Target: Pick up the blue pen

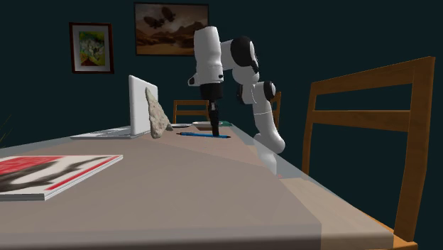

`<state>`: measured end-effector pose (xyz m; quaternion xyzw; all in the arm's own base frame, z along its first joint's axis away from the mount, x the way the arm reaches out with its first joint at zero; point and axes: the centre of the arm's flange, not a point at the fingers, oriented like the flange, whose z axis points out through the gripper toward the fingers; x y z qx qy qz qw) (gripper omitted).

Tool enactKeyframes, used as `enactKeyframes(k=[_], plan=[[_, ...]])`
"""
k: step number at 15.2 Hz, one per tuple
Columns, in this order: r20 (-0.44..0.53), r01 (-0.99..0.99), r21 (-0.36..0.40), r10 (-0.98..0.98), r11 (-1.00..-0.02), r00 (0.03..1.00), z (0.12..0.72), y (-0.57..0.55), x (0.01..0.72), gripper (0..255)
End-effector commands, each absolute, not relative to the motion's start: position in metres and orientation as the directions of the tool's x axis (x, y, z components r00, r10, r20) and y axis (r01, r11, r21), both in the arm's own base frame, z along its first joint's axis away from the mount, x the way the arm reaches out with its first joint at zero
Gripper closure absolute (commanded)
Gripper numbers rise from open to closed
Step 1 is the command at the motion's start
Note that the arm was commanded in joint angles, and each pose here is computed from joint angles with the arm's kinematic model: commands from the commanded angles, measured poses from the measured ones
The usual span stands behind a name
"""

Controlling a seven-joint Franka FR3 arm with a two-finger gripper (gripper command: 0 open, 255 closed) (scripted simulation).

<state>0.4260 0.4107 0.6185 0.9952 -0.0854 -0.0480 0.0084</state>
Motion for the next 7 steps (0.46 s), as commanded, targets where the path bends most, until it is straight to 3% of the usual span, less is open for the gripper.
enactKeyframes(k=[1, 7], plan=[[-0.094, -0.170, 0.025, -0.171, -0.985, 0.981, 0.630, 0.410, 0.427, 255], [-0.094, -0.170, 0.025, -0.171, -0.985, 0.981, 0.652, 0.410, 0.427, 255]])
